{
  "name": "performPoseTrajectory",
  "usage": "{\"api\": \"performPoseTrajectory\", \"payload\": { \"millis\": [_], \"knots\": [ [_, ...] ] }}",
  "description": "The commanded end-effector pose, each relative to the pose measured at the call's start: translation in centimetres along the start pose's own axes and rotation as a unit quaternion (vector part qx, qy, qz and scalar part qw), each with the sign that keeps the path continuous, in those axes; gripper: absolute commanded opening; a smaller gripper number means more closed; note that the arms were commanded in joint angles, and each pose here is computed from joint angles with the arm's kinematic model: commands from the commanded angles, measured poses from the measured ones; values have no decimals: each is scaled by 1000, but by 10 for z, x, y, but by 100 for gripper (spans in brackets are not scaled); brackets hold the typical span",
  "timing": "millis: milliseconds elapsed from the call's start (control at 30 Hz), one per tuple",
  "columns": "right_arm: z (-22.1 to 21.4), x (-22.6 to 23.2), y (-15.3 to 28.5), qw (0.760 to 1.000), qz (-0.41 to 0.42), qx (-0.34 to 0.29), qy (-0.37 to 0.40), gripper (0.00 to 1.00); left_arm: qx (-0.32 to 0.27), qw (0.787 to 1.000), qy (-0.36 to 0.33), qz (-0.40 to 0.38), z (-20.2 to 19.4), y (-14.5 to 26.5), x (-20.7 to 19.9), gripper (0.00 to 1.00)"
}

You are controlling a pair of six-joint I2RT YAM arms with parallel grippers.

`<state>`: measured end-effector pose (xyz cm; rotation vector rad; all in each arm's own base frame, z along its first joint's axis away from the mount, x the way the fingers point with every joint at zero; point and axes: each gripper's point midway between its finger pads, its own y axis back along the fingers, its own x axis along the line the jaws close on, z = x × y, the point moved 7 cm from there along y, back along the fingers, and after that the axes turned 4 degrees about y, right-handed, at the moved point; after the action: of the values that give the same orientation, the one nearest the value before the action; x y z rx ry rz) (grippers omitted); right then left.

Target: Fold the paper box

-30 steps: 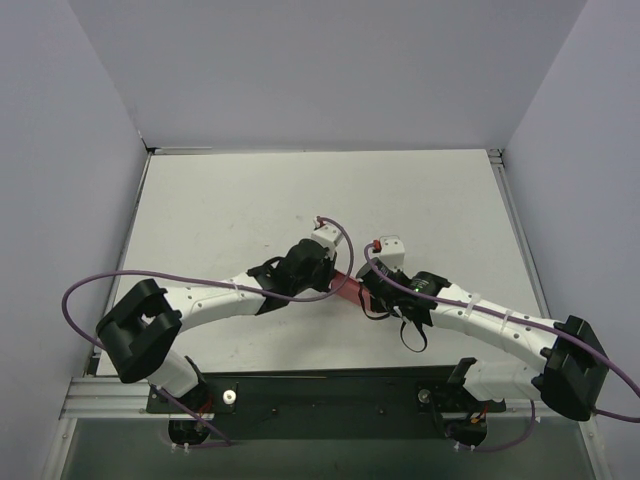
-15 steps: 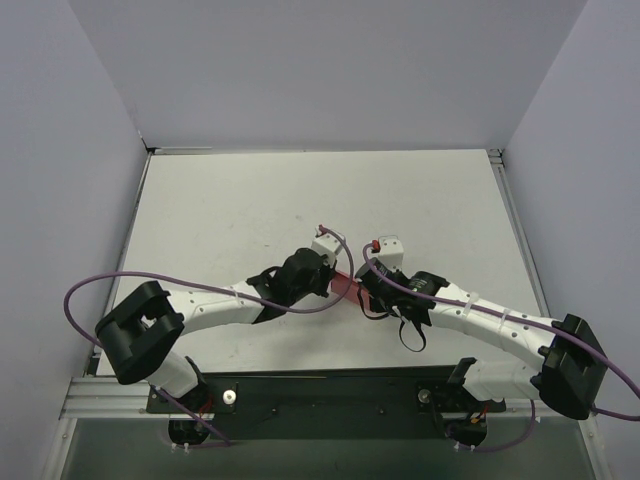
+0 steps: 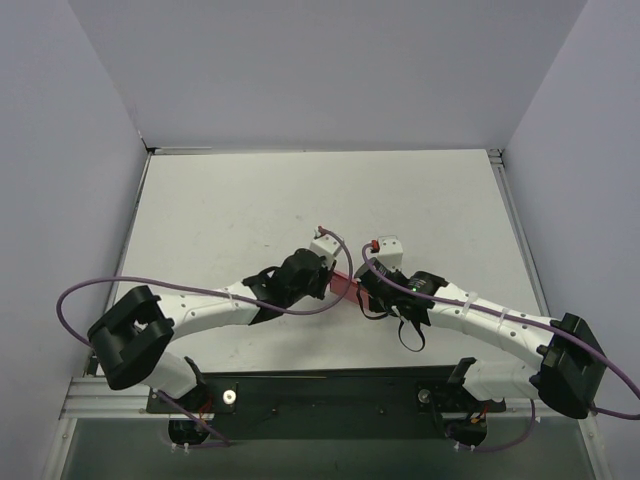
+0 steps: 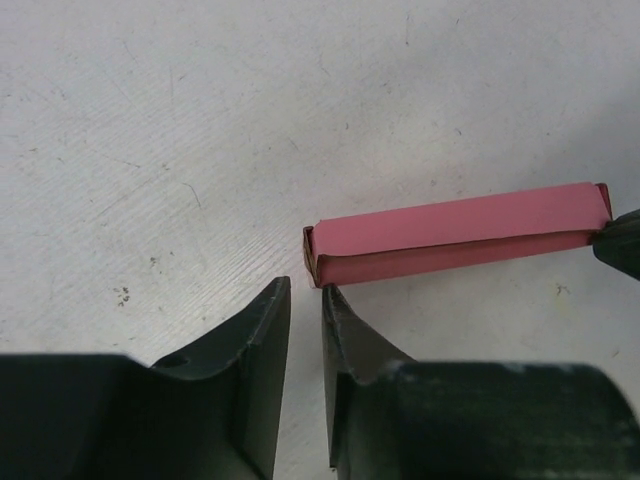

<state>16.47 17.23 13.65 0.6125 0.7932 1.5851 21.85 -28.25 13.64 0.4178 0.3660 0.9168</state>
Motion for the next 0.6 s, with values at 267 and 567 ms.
{"api": "performPoseTrajectory", "payload": {
  "millis": [267,567],
  "knots": [
    [-16,-6,-3,999,-20,42,25,0,-29,998,50,-24,35,34,1,48],
    [-18,-7,-2,999,-20,41,22,0,-34,988,146,-31,56,18,-1,62]
  ]
}}
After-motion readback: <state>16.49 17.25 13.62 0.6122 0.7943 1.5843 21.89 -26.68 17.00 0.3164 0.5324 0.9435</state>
